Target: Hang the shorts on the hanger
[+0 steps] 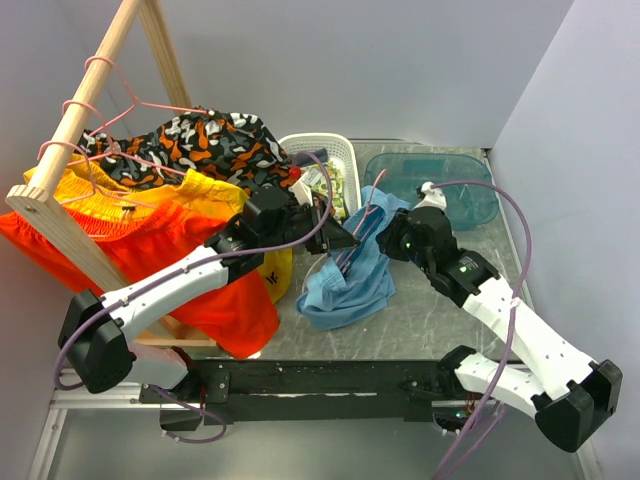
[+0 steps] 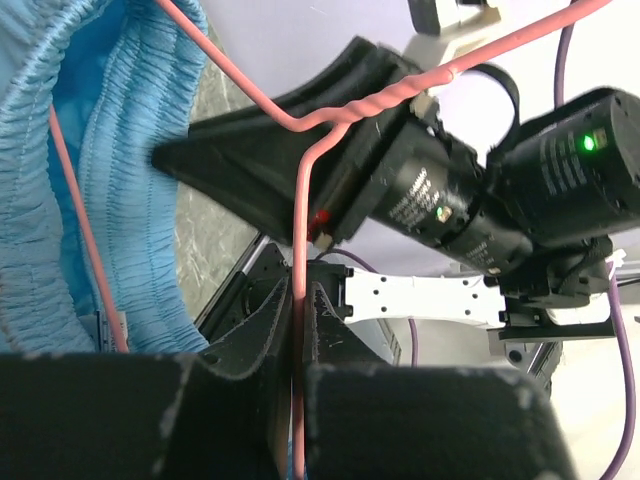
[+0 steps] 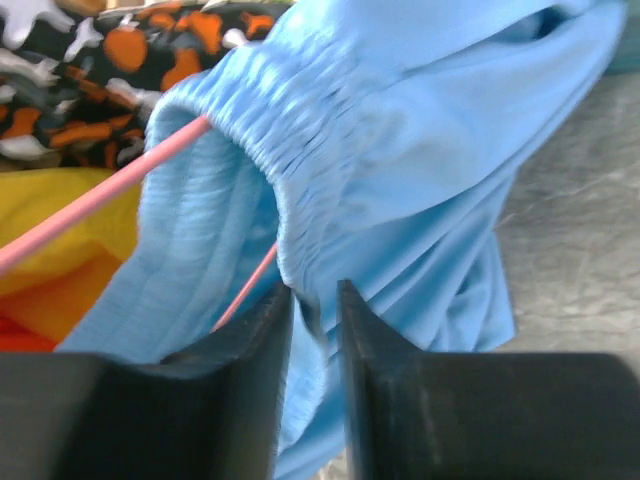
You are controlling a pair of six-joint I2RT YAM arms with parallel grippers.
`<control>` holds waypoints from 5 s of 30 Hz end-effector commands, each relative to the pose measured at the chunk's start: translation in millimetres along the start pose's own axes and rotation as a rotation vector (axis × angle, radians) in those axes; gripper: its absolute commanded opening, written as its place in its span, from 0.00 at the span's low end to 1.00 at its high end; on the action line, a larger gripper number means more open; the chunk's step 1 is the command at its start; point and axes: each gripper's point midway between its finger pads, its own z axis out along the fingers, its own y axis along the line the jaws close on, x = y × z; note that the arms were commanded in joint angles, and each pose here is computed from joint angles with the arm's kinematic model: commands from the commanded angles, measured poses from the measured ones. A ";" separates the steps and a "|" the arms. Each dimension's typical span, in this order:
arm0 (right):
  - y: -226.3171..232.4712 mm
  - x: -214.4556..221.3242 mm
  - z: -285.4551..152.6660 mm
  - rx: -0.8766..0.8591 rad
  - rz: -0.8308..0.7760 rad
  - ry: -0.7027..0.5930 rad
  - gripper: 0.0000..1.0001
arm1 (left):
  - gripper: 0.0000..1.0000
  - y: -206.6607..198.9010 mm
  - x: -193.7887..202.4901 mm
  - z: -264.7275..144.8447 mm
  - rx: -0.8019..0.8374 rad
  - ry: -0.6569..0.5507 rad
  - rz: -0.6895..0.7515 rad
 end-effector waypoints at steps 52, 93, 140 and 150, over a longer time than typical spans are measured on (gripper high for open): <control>-25.8 -92.2 -125.8 -0.054 0.285 -0.388 0.83 | 0.01 -236.6 -209.7 -41.1 0.187 -1.121 0.052; -27.9 -62.7 -77.3 -0.029 0.239 -0.280 0.84 | 0.01 -105.8 -357.8 -108.7 -0.454 -1.755 0.079; -3.0 -72.1 -53.9 -0.057 0.171 -0.230 0.85 | 0.01 -63.4 -408.6 -246.0 -0.610 -2.002 0.026; 1.5 -66.5 -49.4 -0.059 0.166 -0.211 0.86 | 0.01 -52.9 -412.9 -263.0 -0.615 -2.005 0.002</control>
